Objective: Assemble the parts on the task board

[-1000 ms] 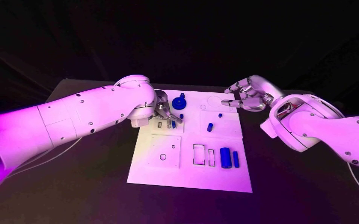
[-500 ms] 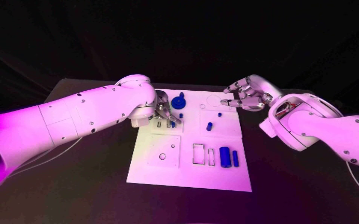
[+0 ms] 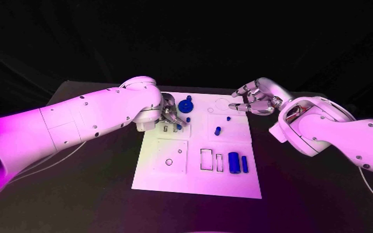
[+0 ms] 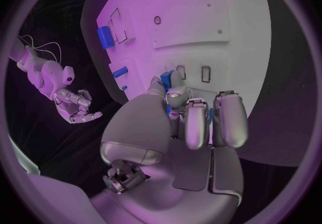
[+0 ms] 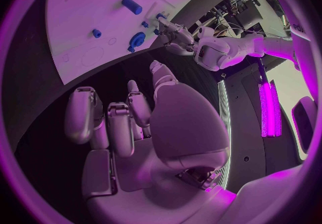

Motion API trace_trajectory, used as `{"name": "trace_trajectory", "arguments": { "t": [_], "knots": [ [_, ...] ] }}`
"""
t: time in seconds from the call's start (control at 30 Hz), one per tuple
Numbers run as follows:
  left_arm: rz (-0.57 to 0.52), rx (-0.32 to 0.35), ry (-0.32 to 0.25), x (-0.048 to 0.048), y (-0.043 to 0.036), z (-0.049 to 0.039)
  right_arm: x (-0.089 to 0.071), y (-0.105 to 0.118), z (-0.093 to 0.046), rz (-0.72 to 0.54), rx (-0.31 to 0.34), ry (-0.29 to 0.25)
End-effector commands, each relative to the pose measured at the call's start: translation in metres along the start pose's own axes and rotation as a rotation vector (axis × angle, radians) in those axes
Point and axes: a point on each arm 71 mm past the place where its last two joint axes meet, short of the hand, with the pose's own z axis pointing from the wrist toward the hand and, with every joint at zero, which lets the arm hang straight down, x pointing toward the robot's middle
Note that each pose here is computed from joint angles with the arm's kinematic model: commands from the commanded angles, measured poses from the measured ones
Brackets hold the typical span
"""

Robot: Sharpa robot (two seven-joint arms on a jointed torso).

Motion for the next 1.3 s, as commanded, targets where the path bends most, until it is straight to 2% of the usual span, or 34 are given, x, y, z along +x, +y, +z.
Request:
{"name": "trace_trajectory", "arguments": {
  "t": [0.03,0.2,0.37,0.67,0.97,1.3],
  "knots": [
    [-0.011,0.002,0.013,0.0011,0.0,0.0002,0.002,0.0,0.0,-0.005,0.001,0.02],
    [-0.024,0.003,0.006,0.0007,0.001,-0.0003,0.002,0.0,0.0,-0.006,0.003,0.022],
    [-0.047,0.002,-0.006,-0.0004,0.0054,-0.0021,0.002,-0.001,0.0,-0.006,0.003,0.023],
    [-0.114,-0.002,-0.037,-0.0034,0.0227,-0.0098,0.002,-0.002,0.001,-0.006,0.008,0.022],
    [-0.136,-0.009,-0.059,-0.0046,0.0388,-0.0194,0.002,-0.003,0.001,-0.006,0.01,0.024],
    [-0.123,-0.022,-0.043,-0.0031,0.0488,-0.0235,0.002,-0.004,0.001,-0.006,0.012,0.026]
  ]
}}
